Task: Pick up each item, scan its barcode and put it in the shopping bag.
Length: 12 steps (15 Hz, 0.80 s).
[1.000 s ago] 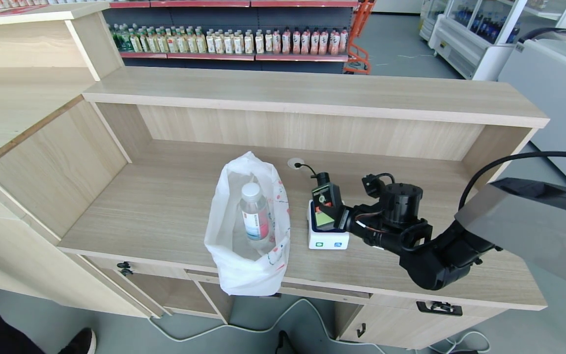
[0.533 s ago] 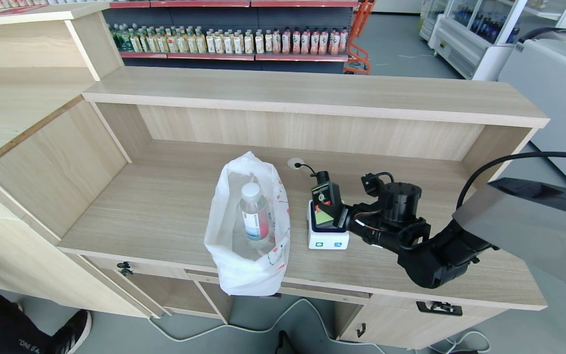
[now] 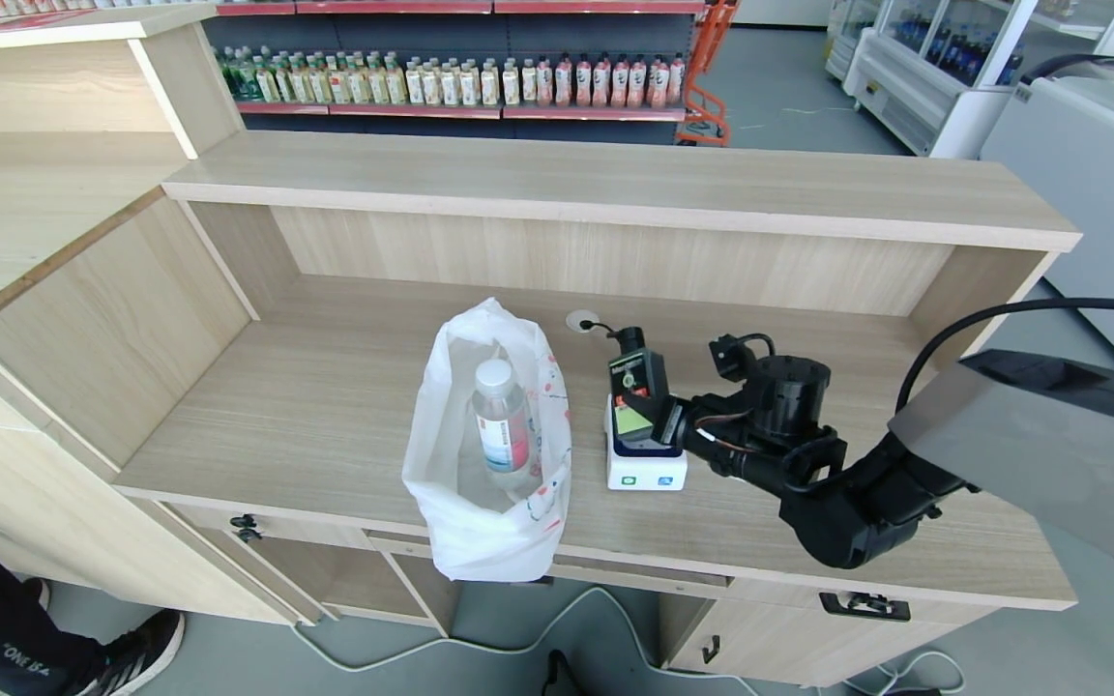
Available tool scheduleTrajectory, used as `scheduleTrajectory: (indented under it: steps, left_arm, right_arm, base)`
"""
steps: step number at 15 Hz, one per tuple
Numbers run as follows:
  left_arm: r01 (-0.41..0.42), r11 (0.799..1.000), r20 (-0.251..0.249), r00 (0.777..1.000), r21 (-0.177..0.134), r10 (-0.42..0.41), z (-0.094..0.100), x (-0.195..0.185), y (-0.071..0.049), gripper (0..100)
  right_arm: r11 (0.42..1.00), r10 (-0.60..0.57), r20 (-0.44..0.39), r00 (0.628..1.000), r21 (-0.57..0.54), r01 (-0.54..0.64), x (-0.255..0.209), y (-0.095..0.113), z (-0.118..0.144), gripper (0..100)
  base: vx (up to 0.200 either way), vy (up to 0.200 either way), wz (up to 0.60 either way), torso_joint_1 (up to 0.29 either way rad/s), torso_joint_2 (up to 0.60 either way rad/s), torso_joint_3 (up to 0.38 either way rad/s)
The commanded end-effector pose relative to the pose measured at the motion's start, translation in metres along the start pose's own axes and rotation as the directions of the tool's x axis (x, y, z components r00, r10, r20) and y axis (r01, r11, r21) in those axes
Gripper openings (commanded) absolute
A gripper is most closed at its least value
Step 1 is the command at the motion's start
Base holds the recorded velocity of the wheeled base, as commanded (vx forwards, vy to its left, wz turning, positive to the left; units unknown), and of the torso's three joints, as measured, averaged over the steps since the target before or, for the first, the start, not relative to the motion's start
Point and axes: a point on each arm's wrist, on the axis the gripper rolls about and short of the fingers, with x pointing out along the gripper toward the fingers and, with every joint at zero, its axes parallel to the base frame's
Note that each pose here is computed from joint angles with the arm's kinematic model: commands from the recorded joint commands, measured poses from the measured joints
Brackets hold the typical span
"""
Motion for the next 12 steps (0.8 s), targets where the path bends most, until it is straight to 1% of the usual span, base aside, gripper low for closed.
scheduleTrajectory:
  steps: [1,2,3,4,5,7,8,10,12]
  left_arm:
    - [0.000,1.000,0.000,1.000,0.000,0.000,0.000,0.000,0.000,0]
    - [0.000,1.000,0.000,1.000,0.000,0.000,0.000,0.000,0.000,0]
    - [0.000,1.000,0.000,1.000,0.000,0.000,0.000,0.000,0.000,0]
    - [0.000,1.000,0.000,1.000,0.000,0.000,0.000,0.000,0.000,0]
    - [0.000,1.000,0.000,1.000,0.000,0.000,0.000,0.000,0.000,0]
    - [0.000,1.000,0.000,1.000,0.000,0.000,0.000,0.000,0.000,0]
    - [0.000,1.000,0.000,1.000,0.000,0.000,0.000,0.000,0.000,0]
    - [0.000,1.000,0.000,1.000,0.000,0.000,0.000,0.000,0.000,0]
    - [0.000,1.000,0.000,1.000,0.000,0.000,0.000,0.000,0.000,0]
  right_arm:
    - [0.996,0.015,0.094,0.995,-0.093,-0.006,-0.032,0.017,0.043,0]
    - [0.990,0.009,0.103,0.995,-0.139,0.005,-0.045,0.021,0.050,0]
    - [0.966,0.000,0.128,0.992,-0.257,0.033,-0.075,0.028,0.063,0]
    - [0.945,-0.007,0.150,0.989,-0.323,0.055,-0.094,0.033,0.073,0]
    - [0.929,-0.003,0.184,0.983,-0.363,0.071,-0.107,0.039,0.084,0]
    - [0.903,0.012,0.217,0.976,-0.421,0.083,-0.123,0.050,0.094,0]
    - [0.896,0.013,0.220,0.975,-0.436,0.086,-0.130,0.053,0.094,0]
    - [0.887,0.005,0.206,0.979,-0.452,0.091,-0.141,0.055,0.089,0]
    - [0.884,-0.023,0.188,0.982,-0.455,0.108,-0.151,0.053,0.081,0]
  base:
    - [0.000,0.000,0.00,0.000,0.00,0.000]
    - [0.000,0.000,0.00,0.000,0.00,0.000]
    - [0.000,0.000,0.00,0.000,0.00,0.000]
    - [0.000,0.000,0.00,0.000,0.00,0.000]
    - [0.000,0.000,0.00,0.000,0.00,0.000]
    - [0.000,0.000,0.00,0.000,0.00,0.000]
    - [0.000,0.000,0.00,0.000,0.00,0.000]
    - [0.000,0.000,0.00,0.000,0.00,0.000]
    - [0.000,0.000,0.00,0.000,0.00,0.000]
